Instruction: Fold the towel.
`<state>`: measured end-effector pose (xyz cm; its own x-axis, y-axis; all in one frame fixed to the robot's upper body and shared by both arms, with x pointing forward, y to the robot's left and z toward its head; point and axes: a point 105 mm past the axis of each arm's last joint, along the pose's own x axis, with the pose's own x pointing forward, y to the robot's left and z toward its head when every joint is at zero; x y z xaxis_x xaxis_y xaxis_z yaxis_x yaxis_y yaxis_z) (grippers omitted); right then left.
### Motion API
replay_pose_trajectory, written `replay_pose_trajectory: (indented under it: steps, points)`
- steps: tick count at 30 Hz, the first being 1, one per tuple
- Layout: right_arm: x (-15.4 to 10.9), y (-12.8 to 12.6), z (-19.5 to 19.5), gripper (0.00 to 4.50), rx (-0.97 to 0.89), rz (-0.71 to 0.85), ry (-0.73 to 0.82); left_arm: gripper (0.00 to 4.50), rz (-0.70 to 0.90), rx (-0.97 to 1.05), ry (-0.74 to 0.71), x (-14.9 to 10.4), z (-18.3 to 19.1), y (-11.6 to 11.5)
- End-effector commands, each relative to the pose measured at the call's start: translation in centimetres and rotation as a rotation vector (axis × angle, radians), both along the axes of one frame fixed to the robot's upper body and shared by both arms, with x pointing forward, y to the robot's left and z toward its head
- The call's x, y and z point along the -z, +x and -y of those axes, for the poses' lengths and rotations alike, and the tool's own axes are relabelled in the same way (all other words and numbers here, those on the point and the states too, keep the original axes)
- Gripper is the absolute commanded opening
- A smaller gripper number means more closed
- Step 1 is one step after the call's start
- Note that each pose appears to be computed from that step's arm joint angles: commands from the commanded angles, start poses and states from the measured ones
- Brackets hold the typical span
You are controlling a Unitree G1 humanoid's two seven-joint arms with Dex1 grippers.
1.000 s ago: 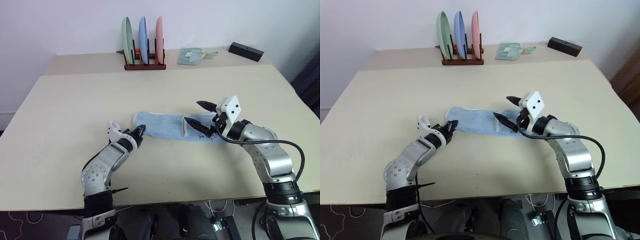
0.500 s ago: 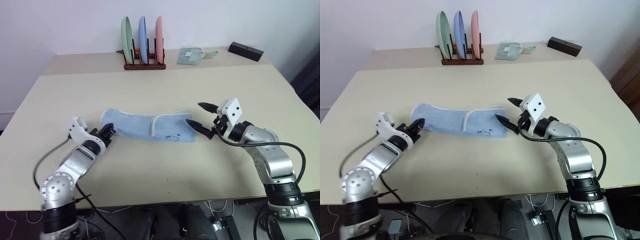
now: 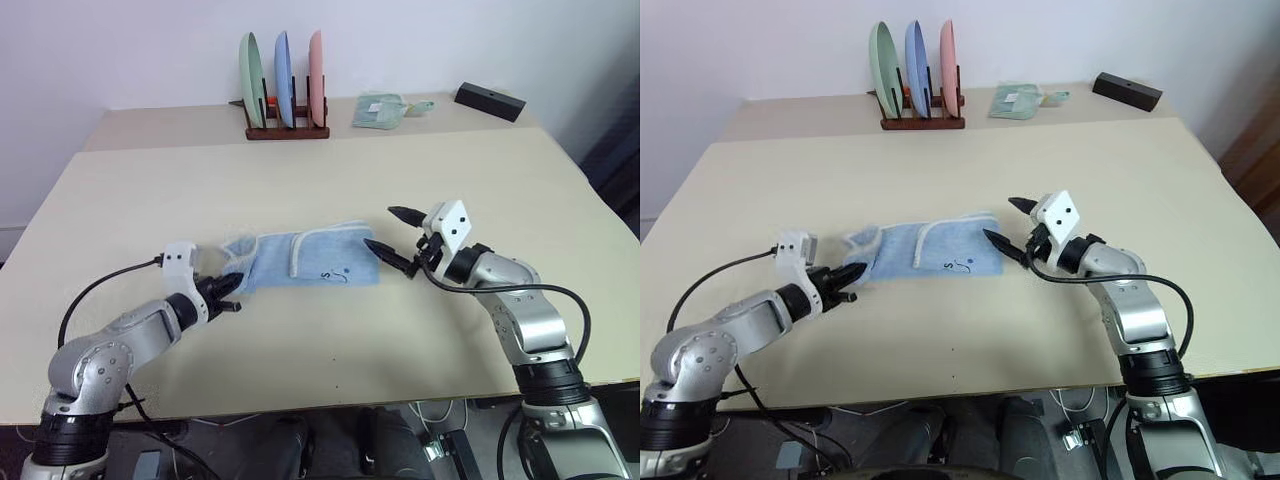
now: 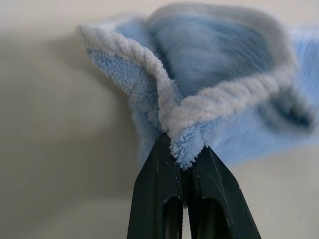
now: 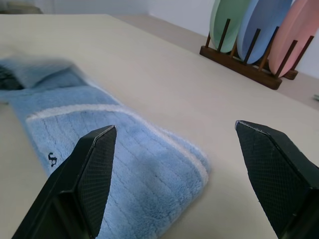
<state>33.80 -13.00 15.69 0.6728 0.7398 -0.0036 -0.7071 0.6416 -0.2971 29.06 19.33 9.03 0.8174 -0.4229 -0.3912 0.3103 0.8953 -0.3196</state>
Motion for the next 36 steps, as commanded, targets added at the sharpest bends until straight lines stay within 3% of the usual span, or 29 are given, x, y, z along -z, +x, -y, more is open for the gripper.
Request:
replay_pose_trajectory:
  steps: [1,10,18,24,33,36]
  points:
    - [-1.3,0.1,-0.5,3.89,-0.016,0.059,0.009,0.06,0.017,-0.008,0.104,0.4,-1.8,-0.2]
    - [-1.4,-0.5,-0.5,3.89,-0.023,0.054,-0.002,0.06,0.267,-0.068,0.125,-5.9,-3.3,2.3]
    - [-1.5,-0.7,0.1,3.89,0.000,0.053,-0.007,0.06,0.441,0.189,0.175,-10.3,1.6,3.3]
    - [-1.4,-0.6,0.2,3.89,0.007,0.054,-0.007,0.06,0.451,0.454,0.262,-9.4,8.4,4.4]
    - [-1.3,-0.7,1.6,3.89,0.059,0.057,-0.020,0.06,0.425,0.717,0.434,-4.9,17.5,5.3]
    - [-1.2,-0.9,1.9,3.89,0.065,0.056,-0.024,0.06,0.422,0.753,0.374,-4.8,19.4,4.9]
